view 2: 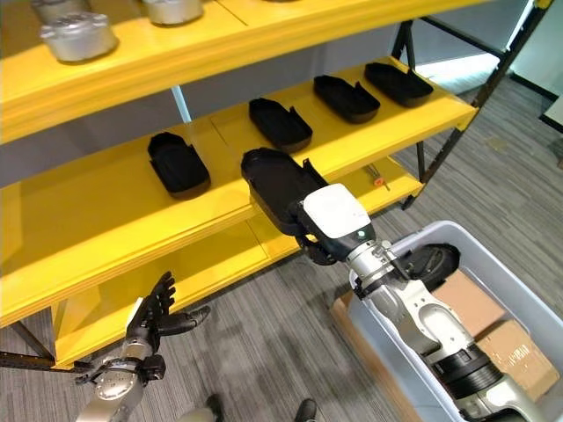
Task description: Move parts from the plastic box to the shelf.
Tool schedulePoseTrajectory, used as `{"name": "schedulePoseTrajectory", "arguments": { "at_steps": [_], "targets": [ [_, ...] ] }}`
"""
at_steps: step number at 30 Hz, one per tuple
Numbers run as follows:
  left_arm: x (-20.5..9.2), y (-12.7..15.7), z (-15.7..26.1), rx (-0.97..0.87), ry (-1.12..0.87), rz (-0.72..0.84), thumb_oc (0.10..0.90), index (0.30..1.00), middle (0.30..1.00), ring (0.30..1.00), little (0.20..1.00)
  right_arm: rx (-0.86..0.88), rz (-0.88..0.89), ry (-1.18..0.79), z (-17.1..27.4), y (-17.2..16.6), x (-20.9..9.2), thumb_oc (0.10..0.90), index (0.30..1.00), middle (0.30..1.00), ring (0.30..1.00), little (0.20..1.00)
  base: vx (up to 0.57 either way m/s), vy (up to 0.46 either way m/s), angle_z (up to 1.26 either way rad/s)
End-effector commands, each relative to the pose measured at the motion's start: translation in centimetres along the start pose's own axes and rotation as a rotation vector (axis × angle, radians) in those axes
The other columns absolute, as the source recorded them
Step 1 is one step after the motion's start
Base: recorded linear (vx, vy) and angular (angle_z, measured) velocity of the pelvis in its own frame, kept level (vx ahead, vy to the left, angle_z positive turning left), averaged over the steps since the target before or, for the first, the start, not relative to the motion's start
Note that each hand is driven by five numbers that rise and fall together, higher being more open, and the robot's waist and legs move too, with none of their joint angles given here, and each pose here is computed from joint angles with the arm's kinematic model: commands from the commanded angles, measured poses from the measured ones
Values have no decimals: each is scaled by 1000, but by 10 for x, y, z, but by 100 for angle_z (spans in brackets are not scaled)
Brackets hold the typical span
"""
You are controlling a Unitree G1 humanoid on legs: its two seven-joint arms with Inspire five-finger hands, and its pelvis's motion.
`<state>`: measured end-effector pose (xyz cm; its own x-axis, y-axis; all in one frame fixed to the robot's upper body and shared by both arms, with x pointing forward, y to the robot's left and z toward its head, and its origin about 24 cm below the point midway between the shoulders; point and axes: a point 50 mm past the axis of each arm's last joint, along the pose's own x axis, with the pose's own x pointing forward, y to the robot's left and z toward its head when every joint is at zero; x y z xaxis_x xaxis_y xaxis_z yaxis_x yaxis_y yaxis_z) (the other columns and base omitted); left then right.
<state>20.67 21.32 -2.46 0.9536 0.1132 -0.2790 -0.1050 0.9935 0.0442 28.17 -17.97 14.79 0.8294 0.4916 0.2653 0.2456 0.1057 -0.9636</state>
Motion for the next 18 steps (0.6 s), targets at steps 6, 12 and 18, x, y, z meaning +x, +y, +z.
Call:
{"name": "schedulePoseTrajectory", "arguments": {
  "at_steps": [6,12,18],
  "targets": [
    [0,4,36,-59,-192,-27,900,1000,1000,1000,1000,-98,-428,-20,-4,-78,12,400,300,300,300,300,66,350,43],
    [1,11,42,14,-208,-29,900,1000,1000,1000,1000,-107,-439,4,-4,-77,7,400,300,300,300,300,68,221,26],
    [-1,19,40,36,-202,10,900,1000,1000,1000,1000,-88,-411,1,0,-70,11,400,300,300,300,300,56,121,11]
  ]
}}
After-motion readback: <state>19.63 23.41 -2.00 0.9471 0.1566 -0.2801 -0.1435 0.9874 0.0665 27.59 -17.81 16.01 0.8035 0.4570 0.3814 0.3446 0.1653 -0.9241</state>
